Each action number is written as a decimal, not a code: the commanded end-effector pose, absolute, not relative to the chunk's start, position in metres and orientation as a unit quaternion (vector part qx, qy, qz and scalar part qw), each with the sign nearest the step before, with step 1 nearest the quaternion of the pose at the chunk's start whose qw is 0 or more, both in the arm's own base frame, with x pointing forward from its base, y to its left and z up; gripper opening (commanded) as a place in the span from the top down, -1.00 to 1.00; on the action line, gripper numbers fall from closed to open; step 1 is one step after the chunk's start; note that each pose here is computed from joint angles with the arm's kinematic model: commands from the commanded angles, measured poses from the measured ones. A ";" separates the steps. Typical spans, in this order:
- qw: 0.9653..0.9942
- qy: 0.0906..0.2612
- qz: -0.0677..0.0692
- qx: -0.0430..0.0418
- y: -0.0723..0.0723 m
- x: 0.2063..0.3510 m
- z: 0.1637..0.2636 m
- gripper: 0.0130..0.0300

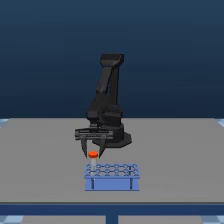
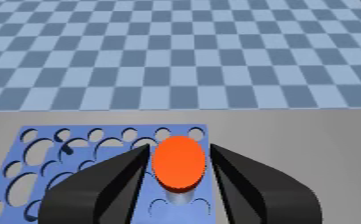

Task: Pick up the centrifuge tube on the rack

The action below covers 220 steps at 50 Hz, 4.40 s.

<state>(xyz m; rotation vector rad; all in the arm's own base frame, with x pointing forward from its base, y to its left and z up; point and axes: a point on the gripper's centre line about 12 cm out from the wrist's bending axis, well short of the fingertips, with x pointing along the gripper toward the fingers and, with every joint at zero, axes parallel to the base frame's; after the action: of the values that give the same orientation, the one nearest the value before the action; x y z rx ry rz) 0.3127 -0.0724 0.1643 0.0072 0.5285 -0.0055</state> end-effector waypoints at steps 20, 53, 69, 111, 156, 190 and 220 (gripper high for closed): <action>0.966 0.259 0.000 0.000 -0.072 0.313 0.1637 1.00; 0.966 0.259 0.000 0.000 -0.072 0.313 0.1682 1.00; 0.966 0.259 0.000 0.000 -0.072 0.313 0.1806 1.00; 0.966 0.259 0.000 0.000 -0.072 0.313 0.2252 1.00; 0.966 0.259 0.000 0.000 -0.072 0.313 0.2622 1.00; 0.966 0.259 0.000 0.000 -0.072 0.313 0.2636 1.00; 0.966 0.259 0.000 0.000 -0.072 0.313 0.2636 1.00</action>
<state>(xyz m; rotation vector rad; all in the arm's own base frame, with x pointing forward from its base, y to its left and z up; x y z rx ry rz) 0.3128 -0.0720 0.2632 0.0002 0.5255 -0.0002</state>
